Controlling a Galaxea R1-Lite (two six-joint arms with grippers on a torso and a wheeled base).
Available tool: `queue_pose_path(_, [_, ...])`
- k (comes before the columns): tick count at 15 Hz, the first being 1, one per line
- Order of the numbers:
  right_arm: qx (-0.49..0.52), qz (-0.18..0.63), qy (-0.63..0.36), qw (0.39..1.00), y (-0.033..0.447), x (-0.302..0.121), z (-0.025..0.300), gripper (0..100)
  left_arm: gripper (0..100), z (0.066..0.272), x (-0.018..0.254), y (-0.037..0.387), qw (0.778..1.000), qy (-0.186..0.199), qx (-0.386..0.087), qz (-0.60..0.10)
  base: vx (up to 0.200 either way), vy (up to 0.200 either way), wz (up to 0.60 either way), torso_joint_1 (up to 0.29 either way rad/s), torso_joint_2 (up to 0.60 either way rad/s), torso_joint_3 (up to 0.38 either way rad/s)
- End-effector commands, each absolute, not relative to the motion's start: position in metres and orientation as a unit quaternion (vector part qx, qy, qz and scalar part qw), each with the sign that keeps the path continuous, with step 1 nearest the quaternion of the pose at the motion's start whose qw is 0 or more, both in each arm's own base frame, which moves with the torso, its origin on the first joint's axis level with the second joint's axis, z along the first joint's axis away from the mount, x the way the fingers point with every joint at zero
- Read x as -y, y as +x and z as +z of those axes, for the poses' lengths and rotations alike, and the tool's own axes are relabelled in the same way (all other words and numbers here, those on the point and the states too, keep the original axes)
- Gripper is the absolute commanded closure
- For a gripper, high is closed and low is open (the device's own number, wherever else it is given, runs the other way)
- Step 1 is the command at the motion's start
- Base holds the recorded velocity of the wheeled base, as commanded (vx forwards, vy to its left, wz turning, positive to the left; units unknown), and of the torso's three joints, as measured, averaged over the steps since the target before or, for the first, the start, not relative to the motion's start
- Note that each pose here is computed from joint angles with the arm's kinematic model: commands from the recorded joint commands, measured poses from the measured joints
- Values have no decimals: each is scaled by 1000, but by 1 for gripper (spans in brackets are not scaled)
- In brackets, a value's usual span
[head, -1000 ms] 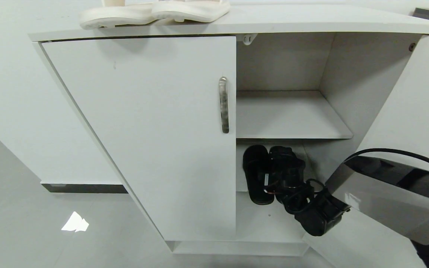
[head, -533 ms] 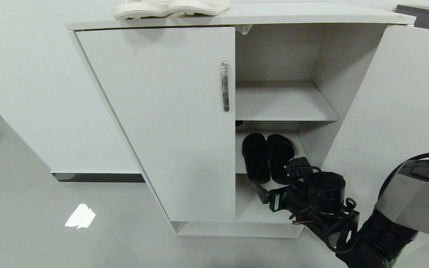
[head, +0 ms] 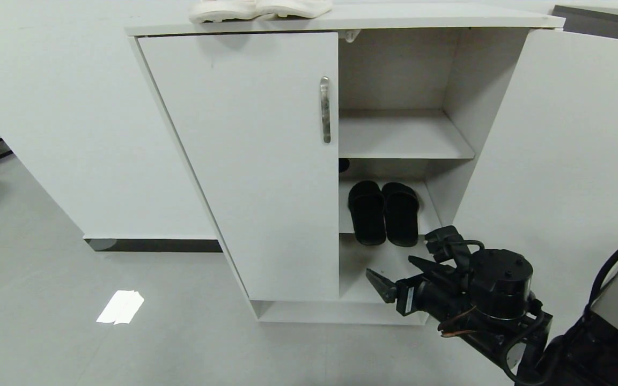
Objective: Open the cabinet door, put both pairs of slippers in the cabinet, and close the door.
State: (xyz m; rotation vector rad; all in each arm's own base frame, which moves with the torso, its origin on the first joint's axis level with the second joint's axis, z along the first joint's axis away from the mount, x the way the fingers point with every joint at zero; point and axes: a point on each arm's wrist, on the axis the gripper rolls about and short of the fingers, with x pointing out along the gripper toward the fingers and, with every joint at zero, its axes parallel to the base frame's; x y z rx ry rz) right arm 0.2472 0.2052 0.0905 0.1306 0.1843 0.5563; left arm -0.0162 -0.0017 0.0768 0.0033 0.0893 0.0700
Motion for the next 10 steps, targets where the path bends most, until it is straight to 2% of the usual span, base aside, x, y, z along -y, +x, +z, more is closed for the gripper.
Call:
queue_pose_path(1, [-90,276,65,955,246,-205,92,0,100,77,2,-16,998,2,-45,35,0,0,0,0,0,0])
queue_pose_path(5, [-93,280,63,954,244,-208,90,0,100,77,2,-16,998,2,-45,35,0,0,0,-1,1,26])
queue_pose_path(10, [-100,283,60,952,242,-209,86,0,100,77,2,-16,998,2,-45,34,0,0,0,2,1,186])
